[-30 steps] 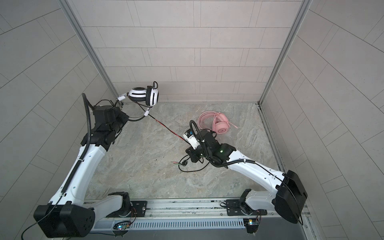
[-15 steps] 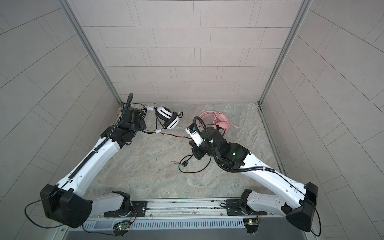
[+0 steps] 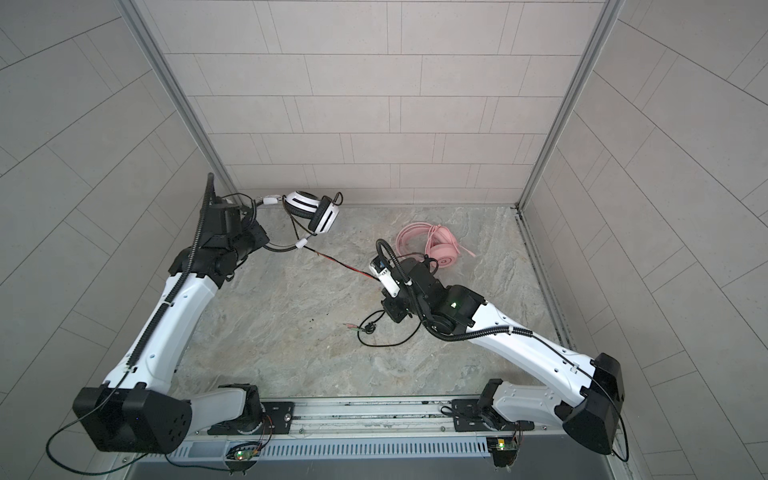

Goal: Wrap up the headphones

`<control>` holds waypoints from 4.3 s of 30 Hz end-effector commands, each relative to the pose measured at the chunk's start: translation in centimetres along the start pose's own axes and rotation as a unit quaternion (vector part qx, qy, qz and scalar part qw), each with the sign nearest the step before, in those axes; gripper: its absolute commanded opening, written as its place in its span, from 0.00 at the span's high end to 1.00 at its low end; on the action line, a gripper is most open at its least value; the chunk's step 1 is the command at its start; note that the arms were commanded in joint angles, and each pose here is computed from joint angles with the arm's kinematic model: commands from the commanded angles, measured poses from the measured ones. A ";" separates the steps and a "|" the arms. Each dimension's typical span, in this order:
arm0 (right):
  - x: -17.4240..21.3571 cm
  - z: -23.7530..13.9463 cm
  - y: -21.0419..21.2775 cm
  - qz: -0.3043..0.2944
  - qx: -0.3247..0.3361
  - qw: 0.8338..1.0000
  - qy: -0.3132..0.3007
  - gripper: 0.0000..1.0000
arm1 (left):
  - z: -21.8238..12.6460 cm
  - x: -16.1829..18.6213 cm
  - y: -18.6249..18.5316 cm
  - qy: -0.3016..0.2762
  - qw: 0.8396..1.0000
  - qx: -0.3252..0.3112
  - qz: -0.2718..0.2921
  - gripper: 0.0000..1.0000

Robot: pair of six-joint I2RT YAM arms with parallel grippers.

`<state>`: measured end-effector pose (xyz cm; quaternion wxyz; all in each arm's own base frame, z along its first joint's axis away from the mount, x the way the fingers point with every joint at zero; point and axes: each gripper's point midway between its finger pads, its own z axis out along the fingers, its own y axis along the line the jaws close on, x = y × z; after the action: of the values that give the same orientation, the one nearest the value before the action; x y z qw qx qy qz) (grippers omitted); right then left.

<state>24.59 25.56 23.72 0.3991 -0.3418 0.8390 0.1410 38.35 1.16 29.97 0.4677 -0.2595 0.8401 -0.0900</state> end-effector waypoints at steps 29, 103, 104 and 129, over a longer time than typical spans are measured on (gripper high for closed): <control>0.8 -0.3 -4.8 0.081 0.042 0.996 -0.006 1.00 | -5.5 -7.6 -3.2 -0.074 0.981 0.124 -0.126 1.00; -4.9 8.7 -4.4 0.252 -0.205 0.942 -0.081 0.78 | -19.4 7.2 -20.5 0.130 0.805 0.544 0.197 1.00; -5.1 8.8 -4.5 0.256 -0.205 0.941 -0.086 0.78 | -19.5 6.5 -20.6 0.125 0.808 0.545 0.186 1.00; -1.1 5.7 -3.1 0.224 -0.166 0.958 -0.069 0.99 | -7.7 -7.0 -9.8 -0.093 0.970 0.192 -0.119 1.00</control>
<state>31.46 28.80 21.20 0.3368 -0.1789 0.8101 0.4453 38.73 -8.25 39.57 0.4958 -0.2273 0.7631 -0.3466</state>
